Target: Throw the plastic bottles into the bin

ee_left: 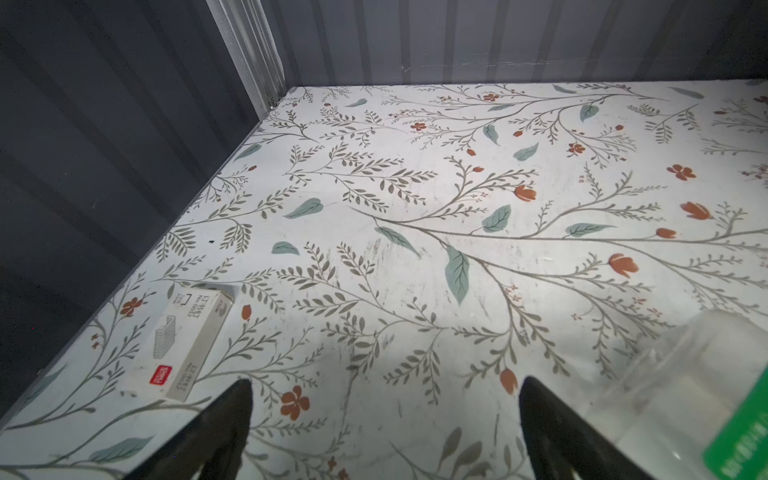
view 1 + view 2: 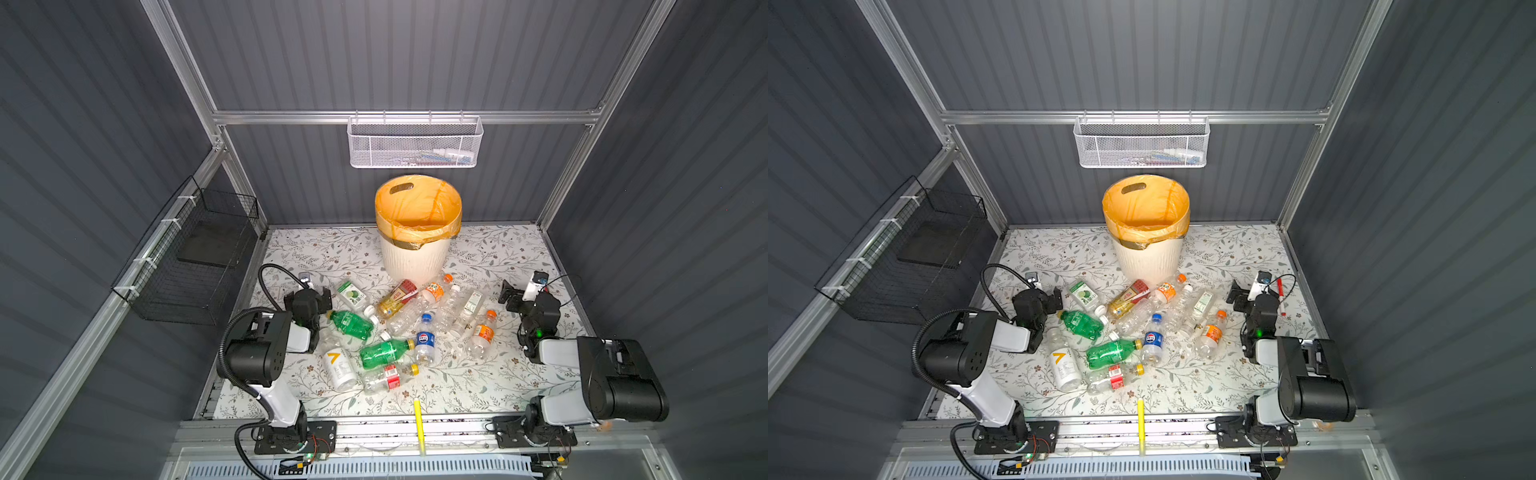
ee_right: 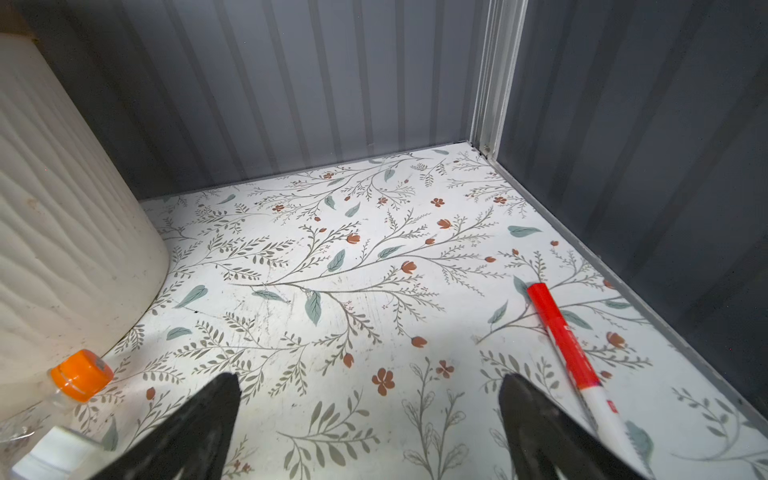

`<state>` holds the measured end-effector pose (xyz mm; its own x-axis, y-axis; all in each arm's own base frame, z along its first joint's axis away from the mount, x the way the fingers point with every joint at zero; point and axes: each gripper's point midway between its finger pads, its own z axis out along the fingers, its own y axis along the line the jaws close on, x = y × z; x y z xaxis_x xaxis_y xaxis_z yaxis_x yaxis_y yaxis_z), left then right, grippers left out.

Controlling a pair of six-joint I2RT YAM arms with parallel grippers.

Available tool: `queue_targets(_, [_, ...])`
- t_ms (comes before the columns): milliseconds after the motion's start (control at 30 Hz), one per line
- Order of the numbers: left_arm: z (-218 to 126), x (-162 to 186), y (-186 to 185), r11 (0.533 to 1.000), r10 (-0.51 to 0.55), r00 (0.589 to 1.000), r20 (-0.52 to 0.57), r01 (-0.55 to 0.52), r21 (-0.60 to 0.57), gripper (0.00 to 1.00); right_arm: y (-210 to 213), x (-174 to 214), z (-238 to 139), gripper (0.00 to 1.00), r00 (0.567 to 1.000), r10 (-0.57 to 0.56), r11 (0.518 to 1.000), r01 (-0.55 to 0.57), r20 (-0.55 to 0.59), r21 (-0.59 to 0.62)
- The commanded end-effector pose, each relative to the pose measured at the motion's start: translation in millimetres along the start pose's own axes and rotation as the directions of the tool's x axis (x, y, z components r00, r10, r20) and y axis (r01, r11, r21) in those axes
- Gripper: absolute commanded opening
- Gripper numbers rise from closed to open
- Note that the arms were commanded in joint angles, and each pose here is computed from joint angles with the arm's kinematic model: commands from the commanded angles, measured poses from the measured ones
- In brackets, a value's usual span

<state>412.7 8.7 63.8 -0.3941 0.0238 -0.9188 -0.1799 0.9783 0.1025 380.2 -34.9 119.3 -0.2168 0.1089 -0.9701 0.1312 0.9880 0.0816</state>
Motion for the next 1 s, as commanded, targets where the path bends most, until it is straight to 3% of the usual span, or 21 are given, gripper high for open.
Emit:
queue_targets(0, [-0.1, -3.8, 0.3, 1.0, 0.009, 1.0, 0.008, -0.009, 0.006, 1.0, 1.3, -2.0, 3.5, 0.99, 1.0, -0.011, 1.0, 0.011, -0.003, 0.002])
queue_targets(800, [0.0, -3.0, -0.5, 1.0, 0.01, 1.0, 0.006, -0.01, 0.008, 1.0, 1.3, -1.7, 3.4, 0.99, 1.0, -0.007, 1.0, 0.007, -0.001, -0.001])
queue_targets(867, [0.0, -3.2, -0.1, 1.0, 0.009, 1.0, 0.007, -0.009, 0.008, 0.96, 1.6, -1.9, 3.9, 0.99, 1.0, -0.007, 1.0, 0.007, -0.004, -0.002])
queue_targets(967, [-4.3, -13.6, 9.0, 0.999, 0.0, 1.0, 0.027, 0.001, -0.045, 0.86, 1.7, -5.5, 2.4, 0.82, 1.0, -0.002, 1.0, 0.002, 0.011, -0.014])
